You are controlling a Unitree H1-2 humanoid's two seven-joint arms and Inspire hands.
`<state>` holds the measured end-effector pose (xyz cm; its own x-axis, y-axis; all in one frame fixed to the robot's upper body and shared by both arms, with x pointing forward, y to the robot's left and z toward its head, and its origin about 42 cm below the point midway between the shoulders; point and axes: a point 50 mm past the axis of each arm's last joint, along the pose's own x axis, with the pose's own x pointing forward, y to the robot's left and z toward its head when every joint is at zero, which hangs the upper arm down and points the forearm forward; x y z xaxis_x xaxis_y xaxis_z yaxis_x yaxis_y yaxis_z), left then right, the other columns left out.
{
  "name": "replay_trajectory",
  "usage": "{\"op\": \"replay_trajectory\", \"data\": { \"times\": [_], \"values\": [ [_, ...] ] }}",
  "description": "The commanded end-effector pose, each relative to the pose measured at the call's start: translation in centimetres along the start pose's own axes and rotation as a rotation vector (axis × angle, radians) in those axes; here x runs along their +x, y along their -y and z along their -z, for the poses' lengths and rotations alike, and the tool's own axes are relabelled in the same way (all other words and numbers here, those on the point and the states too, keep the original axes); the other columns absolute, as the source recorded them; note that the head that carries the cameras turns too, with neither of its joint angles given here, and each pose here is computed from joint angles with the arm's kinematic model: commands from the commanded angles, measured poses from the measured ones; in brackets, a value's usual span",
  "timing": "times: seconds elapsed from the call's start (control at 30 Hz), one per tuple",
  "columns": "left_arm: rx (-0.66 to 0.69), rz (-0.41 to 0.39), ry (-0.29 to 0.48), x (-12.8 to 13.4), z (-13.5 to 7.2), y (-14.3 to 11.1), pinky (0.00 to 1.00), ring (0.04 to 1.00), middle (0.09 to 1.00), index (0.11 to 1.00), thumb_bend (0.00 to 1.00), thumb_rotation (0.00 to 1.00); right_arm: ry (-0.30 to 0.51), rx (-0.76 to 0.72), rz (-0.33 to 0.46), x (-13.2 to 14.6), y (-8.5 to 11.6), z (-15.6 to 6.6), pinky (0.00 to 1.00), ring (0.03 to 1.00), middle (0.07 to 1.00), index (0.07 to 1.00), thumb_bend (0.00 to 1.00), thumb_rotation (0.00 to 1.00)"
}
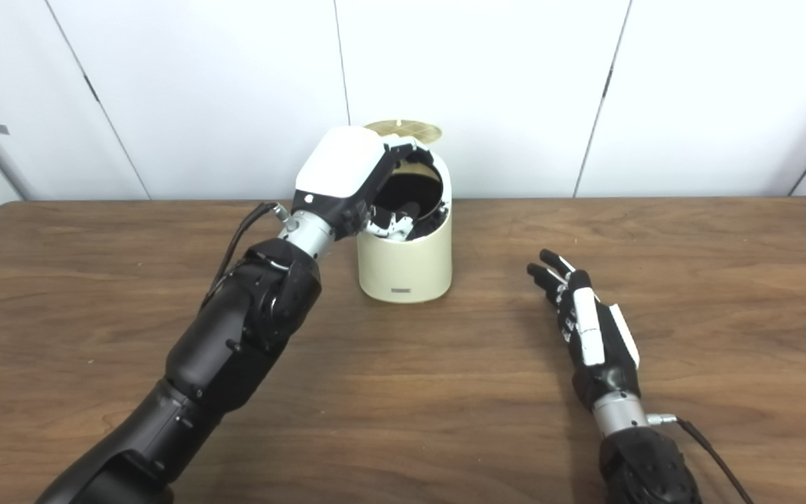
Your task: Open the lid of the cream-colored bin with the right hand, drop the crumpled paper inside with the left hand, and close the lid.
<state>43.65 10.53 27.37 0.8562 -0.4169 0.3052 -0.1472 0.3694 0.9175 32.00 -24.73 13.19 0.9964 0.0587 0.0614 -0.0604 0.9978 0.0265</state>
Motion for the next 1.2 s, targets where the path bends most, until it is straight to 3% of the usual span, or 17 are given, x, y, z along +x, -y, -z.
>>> {"op": "replay_trajectory", "data": {
  "times": [0.0, 0.13, 0.5, 0.6, 0.8, 0.9, 1.17],
  "values": [
    [-0.011, -0.09, 0.028, 0.8, -0.5, -2.0, 0.4, 0.471, 0.544, 0.503, 0.53, 0.0, 0.008, 0.008, -0.013, 0.2, 0.0, -0.5, 0.99, 0.908, 0.831, 0.89, 0.58, 1.0],
    [-0.059, -0.128, 0.022, 0.6, -0.5, -2.0, 0.32, 0.438, 0.523, 0.516, 0.47, 0.0, 0.004, 0.011, -0.013, 0.3, 0.0, -0.4, 1.0, 0.906, 0.825, 0.883, 0.57, 1.0],
    [-0.084, -0.183, 0.015, 0.5, -0.7, -2.2, 0.29, 0.428, 0.529, 0.513, 0.47, 0.0, -0.004, 0.002, -0.01, 0.2, 0.3, -0.3, 1.0, 0.916, 0.827, 0.882, 0.6, 1.0],
    [-0.078, -0.199, 0.017, 0.3, -0.7, -2.3, 0.29, 0.446, 0.563, 0.501, 0.47, 0.0, -0.004, 0.006, -0.009, 0.2, 0.3, -0.3, 1.0, 0.917, 0.826, 0.884, 0.6, 1.0],
    [-0.07, -0.232, 0.026, -0.2, -0.4, -2.8, 0.31, 0.419, 0.515, 0.502, 0.47, 0.0, -0.008, 0.018, -0.004, 0.2, 0.3, -0.3, 1.0, 0.915, 0.823, 0.881, 0.61, 0.98],
    [-0.082, -0.26, 0.035, -0.7, -0.1, -3.2, 0.32, 0.434, 0.537, 0.484, 0.47, 0.0, -0.005, 0.016, -0.004, 0.3, 0.3, -0.2, 1.0, 0.914, 0.822, 0.884, 0.6, 0.99],
    [-0.107, -0.35, 0.109, -2.9, 1.0, -3.4, 0.34, 0.422, 0.519, 0.458, 0.47, 0.0, -0.003, 0.04, -0.005, 0.4, 0.7, -0.2, 1.0, 0.937, 0.838, 0.887, 0.61, 0.98]
  ]
}}
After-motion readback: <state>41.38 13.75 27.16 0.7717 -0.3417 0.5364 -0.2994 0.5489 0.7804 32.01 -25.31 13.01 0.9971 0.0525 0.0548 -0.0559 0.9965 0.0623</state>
